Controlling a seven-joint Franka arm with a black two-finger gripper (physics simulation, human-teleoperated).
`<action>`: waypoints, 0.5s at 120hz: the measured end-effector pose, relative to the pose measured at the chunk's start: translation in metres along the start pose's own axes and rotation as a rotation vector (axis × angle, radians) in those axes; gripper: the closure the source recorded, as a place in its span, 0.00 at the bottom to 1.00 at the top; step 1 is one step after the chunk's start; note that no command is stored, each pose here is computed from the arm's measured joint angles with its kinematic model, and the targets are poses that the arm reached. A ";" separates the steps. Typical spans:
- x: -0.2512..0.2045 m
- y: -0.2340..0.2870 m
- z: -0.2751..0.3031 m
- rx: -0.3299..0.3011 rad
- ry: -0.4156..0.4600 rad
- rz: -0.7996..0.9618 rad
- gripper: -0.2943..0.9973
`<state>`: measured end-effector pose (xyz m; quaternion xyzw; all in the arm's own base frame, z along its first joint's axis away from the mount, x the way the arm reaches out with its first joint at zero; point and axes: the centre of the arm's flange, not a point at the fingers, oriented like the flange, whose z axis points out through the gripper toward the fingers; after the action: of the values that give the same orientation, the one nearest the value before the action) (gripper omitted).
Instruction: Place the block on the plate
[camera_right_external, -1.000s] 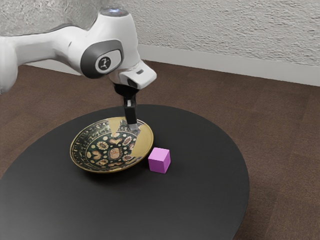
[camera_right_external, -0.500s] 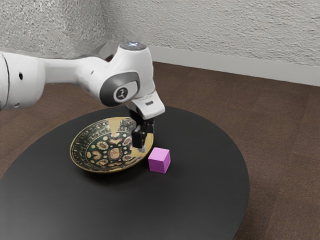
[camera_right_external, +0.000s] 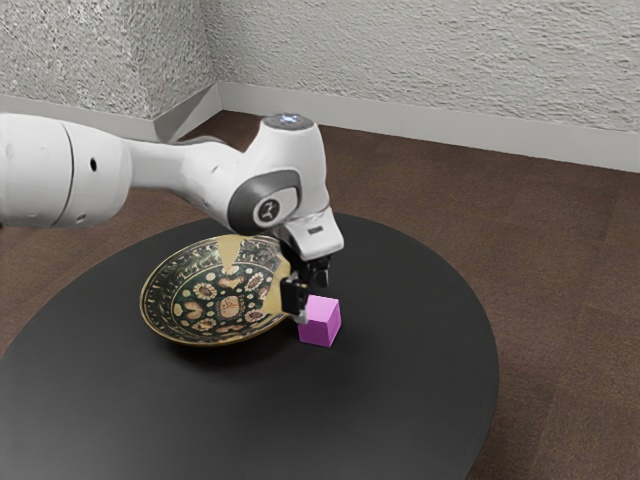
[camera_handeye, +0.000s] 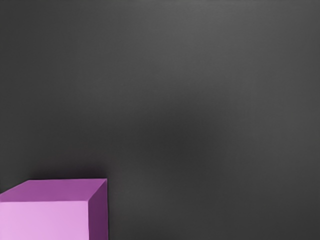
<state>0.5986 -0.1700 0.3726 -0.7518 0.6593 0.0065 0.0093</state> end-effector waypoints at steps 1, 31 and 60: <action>0.000 0.000 0.001 -0.001 0.000 0.001 0.23; -0.001 -0.008 0.027 -0.017 0.004 0.017 0.23; -0.002 -0.017 0.037 -0.016 0.010 0.026 0.23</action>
<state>0.6153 -0.1646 0.3360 -0.7433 0.6689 0.0083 0.0001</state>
